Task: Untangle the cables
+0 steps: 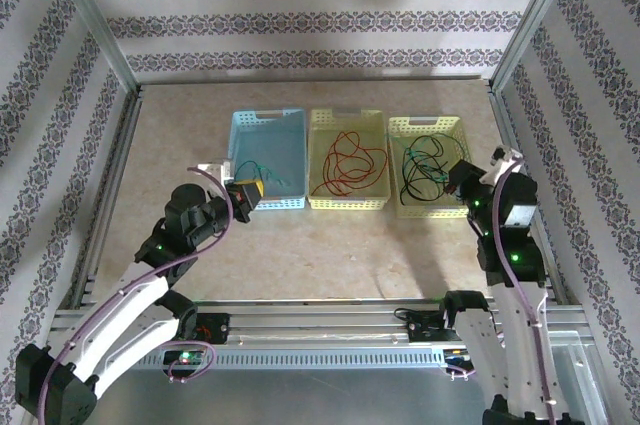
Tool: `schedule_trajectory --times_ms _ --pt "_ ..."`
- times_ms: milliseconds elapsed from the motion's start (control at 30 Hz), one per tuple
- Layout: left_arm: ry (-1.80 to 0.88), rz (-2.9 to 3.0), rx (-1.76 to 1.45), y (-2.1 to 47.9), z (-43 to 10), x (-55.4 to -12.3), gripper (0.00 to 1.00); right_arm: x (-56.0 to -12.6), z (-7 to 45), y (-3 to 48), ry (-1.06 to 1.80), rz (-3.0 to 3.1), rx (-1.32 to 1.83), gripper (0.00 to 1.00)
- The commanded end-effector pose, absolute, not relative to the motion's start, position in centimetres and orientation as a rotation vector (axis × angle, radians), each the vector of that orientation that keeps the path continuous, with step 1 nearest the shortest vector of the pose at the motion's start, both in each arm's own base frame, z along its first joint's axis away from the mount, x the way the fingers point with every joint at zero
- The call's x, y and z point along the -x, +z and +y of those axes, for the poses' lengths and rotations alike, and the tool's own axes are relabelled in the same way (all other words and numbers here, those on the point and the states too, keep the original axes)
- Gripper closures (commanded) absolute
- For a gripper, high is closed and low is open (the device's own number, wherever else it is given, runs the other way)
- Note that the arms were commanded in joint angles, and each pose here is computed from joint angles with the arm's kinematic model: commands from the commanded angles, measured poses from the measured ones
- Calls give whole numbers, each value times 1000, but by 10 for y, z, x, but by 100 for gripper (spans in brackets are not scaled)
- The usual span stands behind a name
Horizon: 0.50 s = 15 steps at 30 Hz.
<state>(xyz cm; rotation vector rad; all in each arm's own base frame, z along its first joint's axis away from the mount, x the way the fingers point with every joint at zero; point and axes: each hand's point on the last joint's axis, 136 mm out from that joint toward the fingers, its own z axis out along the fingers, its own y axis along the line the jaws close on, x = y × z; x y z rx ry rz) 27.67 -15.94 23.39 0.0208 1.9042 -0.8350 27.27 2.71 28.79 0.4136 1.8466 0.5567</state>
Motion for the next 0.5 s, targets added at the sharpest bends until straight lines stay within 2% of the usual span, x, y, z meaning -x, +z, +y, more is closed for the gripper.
schedule_trajectory --times_ms 0,200,300,367,467 --pt "-733 1902 93 243 -142 -308 100 -276 73 306 731 1866 -194 100" --pt "-591 2103 194 190 -142 -367 99 -272 140 295 824 1972 67 100" --pt "-526 2129 216 179 -141 -387 82 -269 167 290 854 2001 155 100" --pt "-506 2123 197 181 -143 -396 64 -268 182 287 866 2018 199 100" --pt "-497 2088 161 196 -145 -403 42 -268 197 282 878 2031 240 100"
